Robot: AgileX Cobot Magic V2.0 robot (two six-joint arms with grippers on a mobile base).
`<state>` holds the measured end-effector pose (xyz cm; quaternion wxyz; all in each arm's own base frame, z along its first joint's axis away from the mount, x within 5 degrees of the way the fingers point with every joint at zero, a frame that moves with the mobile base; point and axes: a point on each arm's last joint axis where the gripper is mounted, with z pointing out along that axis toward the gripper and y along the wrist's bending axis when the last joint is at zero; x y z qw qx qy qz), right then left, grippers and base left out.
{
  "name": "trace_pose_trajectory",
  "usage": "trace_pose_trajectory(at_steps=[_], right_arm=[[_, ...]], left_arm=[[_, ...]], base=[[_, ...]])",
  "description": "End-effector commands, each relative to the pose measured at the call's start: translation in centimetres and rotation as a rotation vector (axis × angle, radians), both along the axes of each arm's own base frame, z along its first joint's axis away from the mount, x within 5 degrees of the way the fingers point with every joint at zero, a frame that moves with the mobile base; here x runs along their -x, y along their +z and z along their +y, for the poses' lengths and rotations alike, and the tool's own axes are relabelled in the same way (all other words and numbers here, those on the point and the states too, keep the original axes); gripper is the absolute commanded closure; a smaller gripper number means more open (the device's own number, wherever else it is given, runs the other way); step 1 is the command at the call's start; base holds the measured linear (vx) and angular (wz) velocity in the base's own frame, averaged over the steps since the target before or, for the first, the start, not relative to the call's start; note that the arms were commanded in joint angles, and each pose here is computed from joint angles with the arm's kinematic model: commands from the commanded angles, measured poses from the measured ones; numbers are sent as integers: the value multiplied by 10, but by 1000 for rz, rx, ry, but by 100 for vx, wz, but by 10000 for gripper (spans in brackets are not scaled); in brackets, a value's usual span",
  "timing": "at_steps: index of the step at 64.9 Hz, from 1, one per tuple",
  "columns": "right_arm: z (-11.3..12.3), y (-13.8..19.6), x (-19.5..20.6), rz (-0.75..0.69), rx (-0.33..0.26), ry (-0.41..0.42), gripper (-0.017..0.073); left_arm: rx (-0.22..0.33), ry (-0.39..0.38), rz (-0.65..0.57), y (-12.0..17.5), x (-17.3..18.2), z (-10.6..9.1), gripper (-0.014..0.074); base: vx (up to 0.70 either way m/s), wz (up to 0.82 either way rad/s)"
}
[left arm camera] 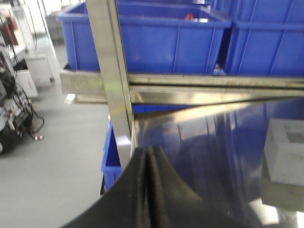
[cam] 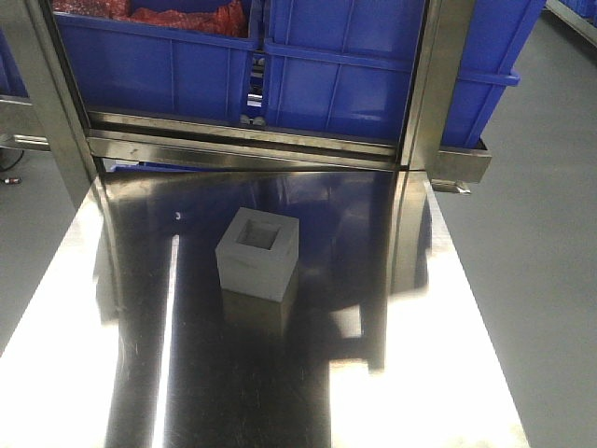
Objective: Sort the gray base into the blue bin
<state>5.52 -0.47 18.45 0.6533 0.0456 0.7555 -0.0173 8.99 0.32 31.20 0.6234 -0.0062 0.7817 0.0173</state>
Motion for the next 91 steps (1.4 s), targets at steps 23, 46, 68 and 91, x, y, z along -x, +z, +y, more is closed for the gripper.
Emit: trace_pose_trajectory(at_steps=[23,46,68,91], right_arm=[[0,6,-1,-73,15,-1,564],[0,6,-1,-73,15,-1,564],[0,6,-1,-73,15,-1,564],[0,6,-1,-73,15,-1,564]], left_arm=[[17,-2,-49,13,-7,0,-8],[31,-4,-99,17,-8,-1,-91],[-48,-121,-63,46,-58,-13,-52],[-127,-469,91,52,-159,-99,-27]], base=[[0,0],[0,0],[0,0],[0,0]])
